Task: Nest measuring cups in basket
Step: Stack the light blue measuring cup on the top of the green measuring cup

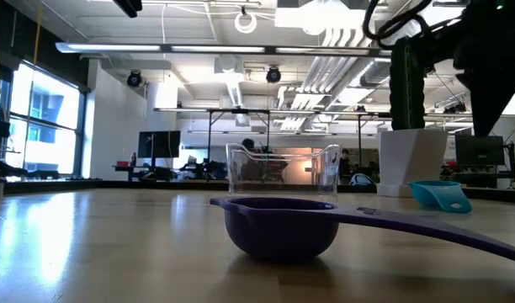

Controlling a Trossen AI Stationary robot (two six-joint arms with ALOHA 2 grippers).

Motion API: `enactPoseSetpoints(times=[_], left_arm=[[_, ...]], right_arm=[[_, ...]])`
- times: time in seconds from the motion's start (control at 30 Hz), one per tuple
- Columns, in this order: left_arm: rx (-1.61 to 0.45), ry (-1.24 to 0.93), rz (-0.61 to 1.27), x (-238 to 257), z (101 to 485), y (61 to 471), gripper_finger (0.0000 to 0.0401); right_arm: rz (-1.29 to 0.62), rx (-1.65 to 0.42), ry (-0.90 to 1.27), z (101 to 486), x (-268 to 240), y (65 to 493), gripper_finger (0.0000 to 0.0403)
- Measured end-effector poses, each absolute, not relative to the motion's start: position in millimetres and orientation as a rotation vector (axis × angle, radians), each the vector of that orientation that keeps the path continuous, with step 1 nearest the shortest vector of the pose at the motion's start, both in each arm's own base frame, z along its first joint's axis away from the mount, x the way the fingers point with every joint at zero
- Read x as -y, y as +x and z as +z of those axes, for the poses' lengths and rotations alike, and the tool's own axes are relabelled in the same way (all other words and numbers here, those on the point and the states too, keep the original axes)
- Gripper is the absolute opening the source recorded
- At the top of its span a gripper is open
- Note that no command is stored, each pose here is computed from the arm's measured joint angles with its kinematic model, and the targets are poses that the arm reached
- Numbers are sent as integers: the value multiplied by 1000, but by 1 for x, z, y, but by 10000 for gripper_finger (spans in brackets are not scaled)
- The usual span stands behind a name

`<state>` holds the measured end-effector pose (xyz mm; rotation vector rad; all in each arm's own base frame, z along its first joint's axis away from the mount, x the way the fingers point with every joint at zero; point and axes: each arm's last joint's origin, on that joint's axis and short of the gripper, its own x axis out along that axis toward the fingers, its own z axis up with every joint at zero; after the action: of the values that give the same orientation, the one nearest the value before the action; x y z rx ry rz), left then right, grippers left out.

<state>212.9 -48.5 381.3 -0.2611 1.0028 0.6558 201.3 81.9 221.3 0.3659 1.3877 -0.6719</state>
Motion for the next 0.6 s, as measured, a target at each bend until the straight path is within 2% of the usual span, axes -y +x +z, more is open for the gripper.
enactPoseSetpoints(times=[0.2, 0.4, 0.6], left_arm=[[-1021, -278, 636, 49, 381, 213, 115], [-1022, -278, 636, 49, 381, 213, 115], [-1021, -279, 636, 49, 381, 213, 115]], right_arm=[[-717, -1382, 424, 216, -58, 181, 67], [-765, -1227, 684, 199, -41, 146, 67], [-837, -1060, 882, 195, -31, 129, 67]])
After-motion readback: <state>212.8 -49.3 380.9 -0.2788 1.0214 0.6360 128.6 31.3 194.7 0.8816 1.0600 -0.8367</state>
